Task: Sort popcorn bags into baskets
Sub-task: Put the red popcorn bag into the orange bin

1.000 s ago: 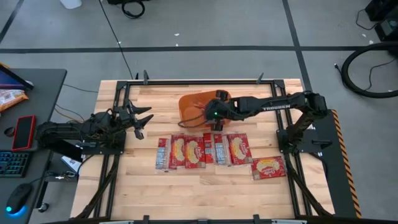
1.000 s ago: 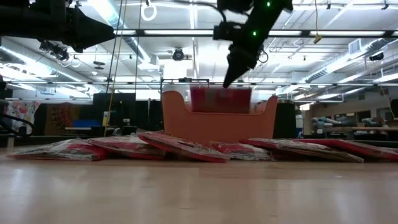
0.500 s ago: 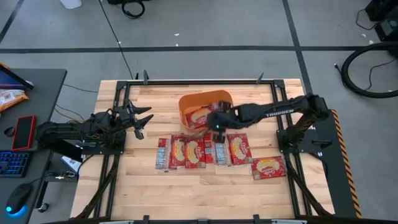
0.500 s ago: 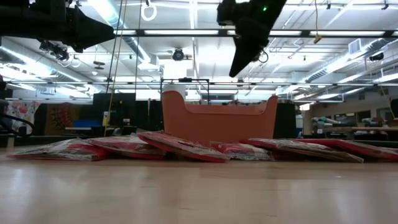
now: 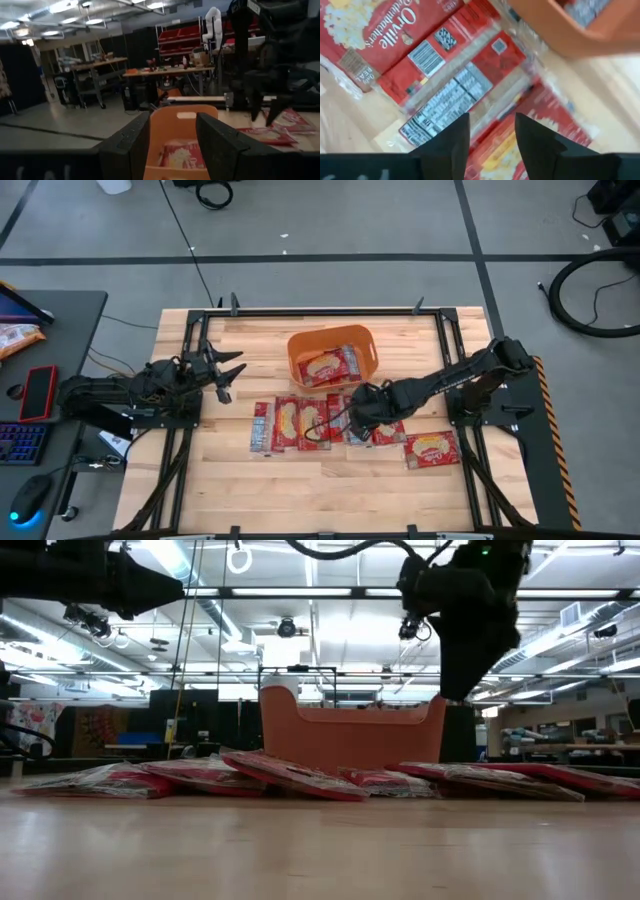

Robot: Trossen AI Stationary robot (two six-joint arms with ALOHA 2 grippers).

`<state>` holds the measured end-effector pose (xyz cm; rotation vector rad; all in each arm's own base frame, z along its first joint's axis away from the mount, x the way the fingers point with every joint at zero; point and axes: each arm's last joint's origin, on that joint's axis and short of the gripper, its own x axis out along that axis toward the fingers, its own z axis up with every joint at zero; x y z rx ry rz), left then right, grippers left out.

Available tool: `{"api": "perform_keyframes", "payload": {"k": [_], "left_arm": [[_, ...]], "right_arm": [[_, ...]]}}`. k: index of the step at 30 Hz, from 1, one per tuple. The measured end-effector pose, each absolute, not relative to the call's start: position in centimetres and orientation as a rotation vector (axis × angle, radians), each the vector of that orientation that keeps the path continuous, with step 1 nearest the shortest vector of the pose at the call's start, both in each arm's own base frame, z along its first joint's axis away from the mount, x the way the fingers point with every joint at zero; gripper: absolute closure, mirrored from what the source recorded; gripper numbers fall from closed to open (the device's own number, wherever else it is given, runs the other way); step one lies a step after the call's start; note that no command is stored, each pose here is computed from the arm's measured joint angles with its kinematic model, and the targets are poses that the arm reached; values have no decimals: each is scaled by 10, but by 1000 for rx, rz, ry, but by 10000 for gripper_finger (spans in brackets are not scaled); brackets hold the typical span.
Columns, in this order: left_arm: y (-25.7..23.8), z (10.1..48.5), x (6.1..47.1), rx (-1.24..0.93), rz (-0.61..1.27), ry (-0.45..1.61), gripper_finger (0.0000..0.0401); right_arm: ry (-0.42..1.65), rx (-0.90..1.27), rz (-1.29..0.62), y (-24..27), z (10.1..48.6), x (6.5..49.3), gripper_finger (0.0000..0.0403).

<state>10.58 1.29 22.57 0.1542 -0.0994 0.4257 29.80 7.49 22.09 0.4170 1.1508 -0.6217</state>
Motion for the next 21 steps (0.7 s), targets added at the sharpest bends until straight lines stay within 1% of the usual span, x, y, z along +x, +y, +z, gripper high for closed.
{"api": "perform_keyframes", "payload": {"k": [4,9,15,21], "left_arm": [[13,229,105,198,435,-127,237],[13,231,105,236,443,-138,237],[13,234,104,259,450,-156,237],[13,235,104,258,453,-169,237]], "right_arm": [[1153,432,-641,94,214,299,224],[1293,359,-686,112,193,316,223],[1438,305,-833,116,179,325,217],[1487,266,-899,109,159,331,191]]}}
